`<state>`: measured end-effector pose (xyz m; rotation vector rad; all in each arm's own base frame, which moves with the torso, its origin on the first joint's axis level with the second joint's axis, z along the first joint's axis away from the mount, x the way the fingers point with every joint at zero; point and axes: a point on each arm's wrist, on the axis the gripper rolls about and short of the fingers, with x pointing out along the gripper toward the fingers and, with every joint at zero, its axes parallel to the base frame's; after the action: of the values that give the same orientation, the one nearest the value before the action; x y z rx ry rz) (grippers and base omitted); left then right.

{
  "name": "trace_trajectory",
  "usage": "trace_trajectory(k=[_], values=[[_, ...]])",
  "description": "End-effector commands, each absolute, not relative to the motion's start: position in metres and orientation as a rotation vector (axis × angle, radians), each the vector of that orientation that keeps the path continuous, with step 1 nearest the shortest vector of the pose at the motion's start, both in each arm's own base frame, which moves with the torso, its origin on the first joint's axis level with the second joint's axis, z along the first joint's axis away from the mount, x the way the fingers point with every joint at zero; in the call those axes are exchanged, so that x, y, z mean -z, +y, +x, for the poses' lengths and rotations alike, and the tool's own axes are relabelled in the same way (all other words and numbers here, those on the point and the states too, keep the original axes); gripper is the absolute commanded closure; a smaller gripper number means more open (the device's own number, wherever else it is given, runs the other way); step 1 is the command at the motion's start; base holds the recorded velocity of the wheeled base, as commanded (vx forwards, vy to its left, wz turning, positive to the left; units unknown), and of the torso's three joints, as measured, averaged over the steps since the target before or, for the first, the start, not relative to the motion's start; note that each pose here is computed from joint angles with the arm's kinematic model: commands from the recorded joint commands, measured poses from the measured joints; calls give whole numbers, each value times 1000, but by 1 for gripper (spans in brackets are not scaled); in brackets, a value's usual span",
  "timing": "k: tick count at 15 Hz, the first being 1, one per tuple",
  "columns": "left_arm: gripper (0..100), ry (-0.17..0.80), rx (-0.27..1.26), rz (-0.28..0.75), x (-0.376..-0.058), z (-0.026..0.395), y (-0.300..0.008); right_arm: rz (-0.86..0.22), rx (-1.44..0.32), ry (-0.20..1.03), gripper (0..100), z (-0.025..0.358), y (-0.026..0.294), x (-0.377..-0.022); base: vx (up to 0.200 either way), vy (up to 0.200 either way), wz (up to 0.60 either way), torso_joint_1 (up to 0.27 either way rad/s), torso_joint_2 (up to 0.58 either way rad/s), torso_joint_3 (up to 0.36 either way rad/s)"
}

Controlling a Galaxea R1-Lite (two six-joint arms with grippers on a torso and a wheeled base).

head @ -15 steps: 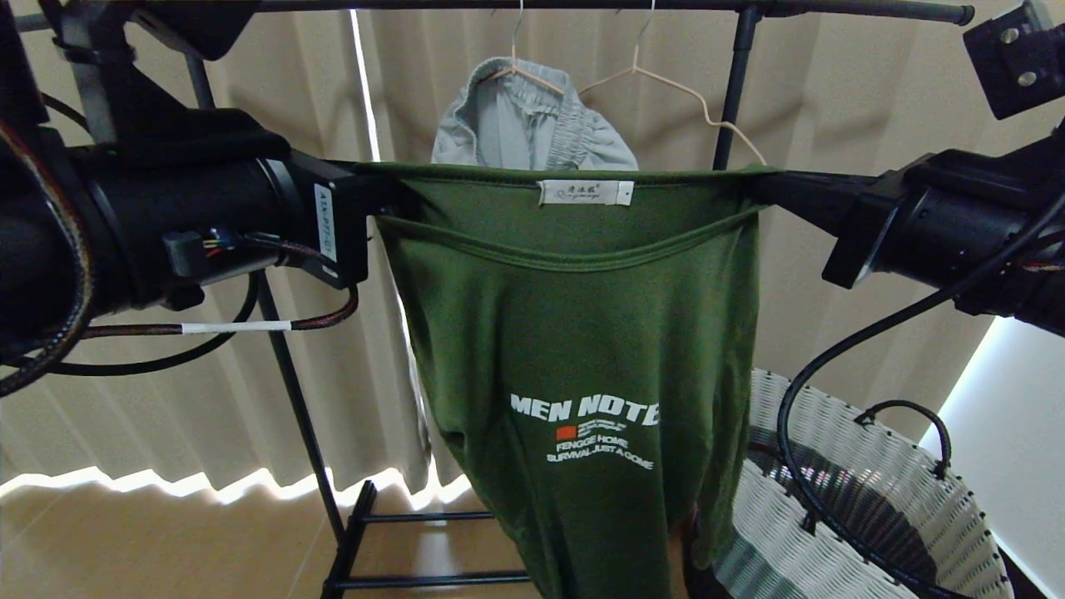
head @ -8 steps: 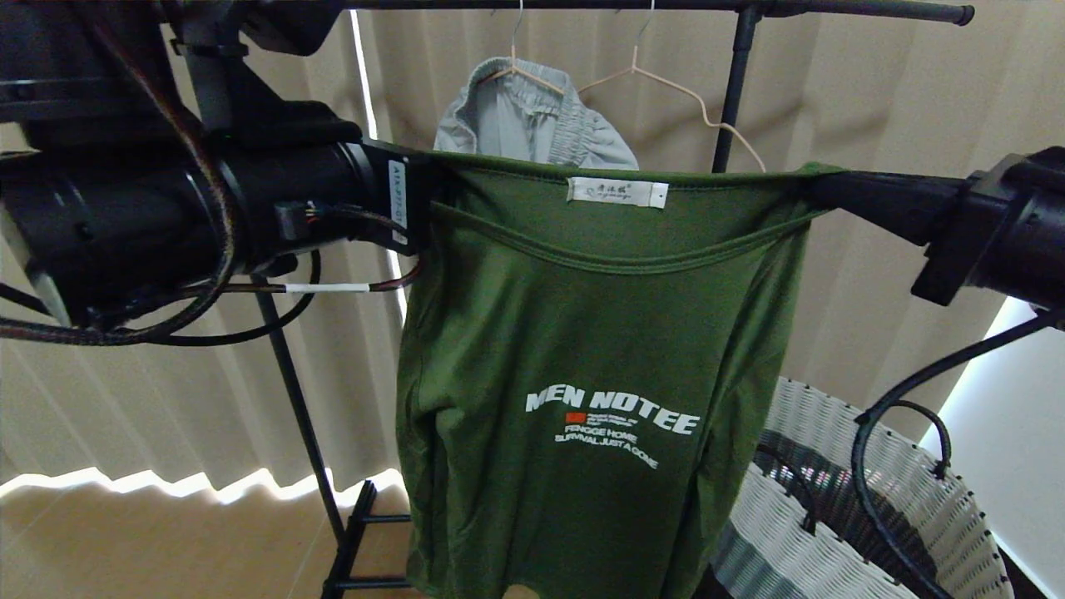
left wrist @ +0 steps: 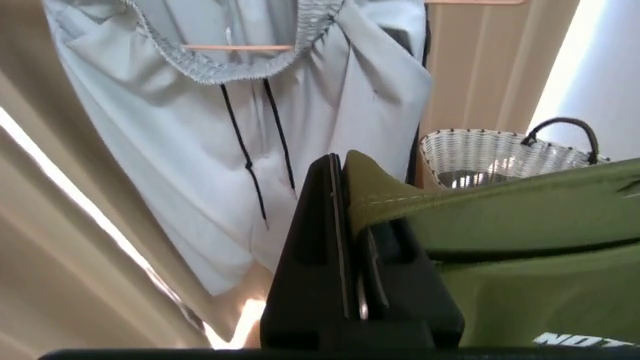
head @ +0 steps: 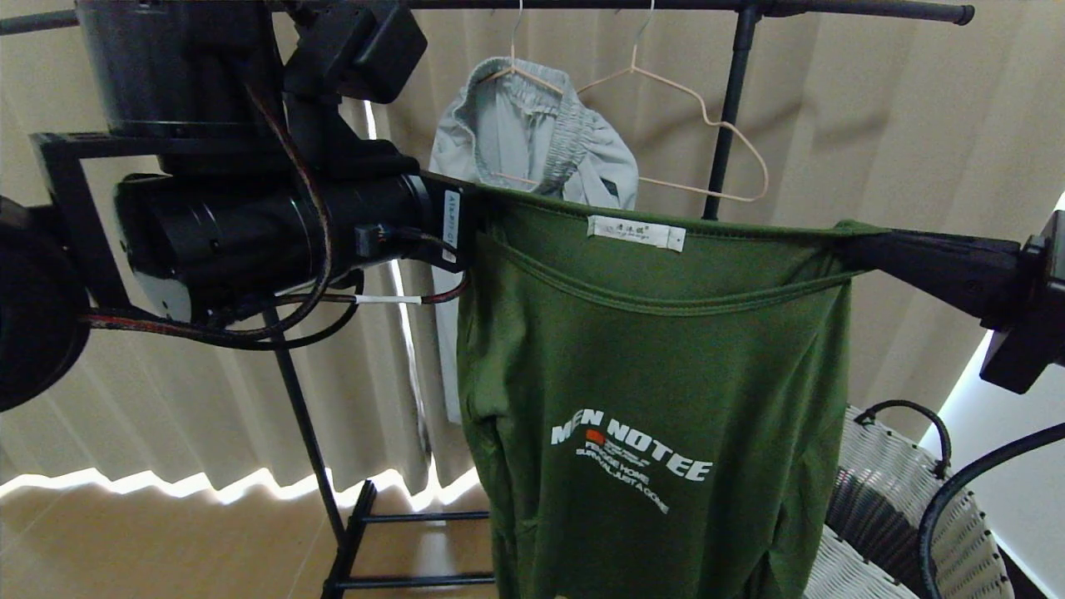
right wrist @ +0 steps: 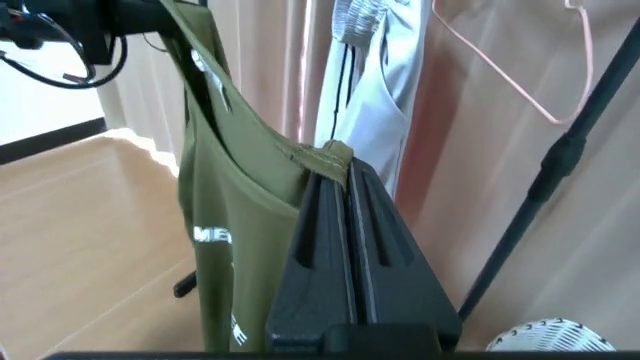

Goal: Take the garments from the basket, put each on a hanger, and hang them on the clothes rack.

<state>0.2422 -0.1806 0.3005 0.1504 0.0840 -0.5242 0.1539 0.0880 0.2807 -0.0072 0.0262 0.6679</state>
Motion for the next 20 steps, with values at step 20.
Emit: trace_trajectory(k=[20], values=[[100, 135, 886, 131, -317, 164, -148, -22, -564, -88, 100, 254, 118, -284, 0, 0, 0, 0, 0, 0]])
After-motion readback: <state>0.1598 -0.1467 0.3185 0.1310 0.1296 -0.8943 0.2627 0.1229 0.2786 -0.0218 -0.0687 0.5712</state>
